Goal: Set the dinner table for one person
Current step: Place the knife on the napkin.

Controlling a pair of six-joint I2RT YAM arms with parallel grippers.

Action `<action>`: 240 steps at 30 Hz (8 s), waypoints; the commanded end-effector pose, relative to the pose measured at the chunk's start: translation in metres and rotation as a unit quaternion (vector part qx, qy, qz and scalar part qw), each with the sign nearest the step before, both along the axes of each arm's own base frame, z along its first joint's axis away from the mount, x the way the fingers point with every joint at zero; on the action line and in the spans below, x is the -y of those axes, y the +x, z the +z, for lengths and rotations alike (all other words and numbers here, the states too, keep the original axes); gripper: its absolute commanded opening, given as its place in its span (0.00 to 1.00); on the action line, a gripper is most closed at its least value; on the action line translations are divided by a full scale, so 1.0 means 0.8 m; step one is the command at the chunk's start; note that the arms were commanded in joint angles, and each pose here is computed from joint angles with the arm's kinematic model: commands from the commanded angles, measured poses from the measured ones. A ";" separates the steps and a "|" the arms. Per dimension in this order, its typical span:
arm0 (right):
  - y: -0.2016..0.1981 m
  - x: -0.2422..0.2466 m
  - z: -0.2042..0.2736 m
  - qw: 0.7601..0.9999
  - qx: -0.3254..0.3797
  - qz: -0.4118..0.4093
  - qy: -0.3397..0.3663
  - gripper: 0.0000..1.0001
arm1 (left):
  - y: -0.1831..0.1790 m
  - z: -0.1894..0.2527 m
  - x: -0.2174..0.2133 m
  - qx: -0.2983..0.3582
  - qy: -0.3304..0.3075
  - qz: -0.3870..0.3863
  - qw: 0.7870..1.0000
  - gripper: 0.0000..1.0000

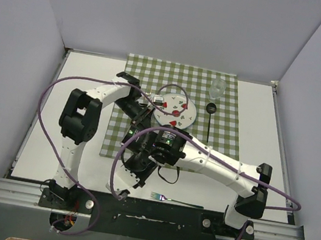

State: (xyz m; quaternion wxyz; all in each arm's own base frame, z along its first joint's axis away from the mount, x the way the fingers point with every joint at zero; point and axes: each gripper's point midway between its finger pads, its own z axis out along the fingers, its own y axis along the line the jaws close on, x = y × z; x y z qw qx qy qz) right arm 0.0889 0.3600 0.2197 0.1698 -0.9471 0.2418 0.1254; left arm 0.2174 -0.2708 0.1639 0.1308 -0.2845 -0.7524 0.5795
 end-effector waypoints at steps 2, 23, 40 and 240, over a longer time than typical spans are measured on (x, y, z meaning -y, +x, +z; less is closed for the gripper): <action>0.005 0.003 0.037 0.998 0.025 -0.003 0.051 0.00 | -0.009 -0.002 -0.015 -0.076 0.027 0.013 0.997 0.60; 0.013 -0.005 0.047 0.997 0.045 -0.007 0.066 0.00 | -0.046 0.026 0.047 -0.134 -0.002 -0.011 0.991 0.60; 0.022 -0.013 0.043 0.996 0.063 -0.009 0.058 0.00 | -0.053 0.060 0.063 -0.147 -0.024 -0.008 0.989 0.47; 0.349 -0.015 -0.011 0.682 -0.130 -0.683 0.227 0.11 | 0.287 0.123 -0.030 0.186 -0.047 0.504 0.842 0.00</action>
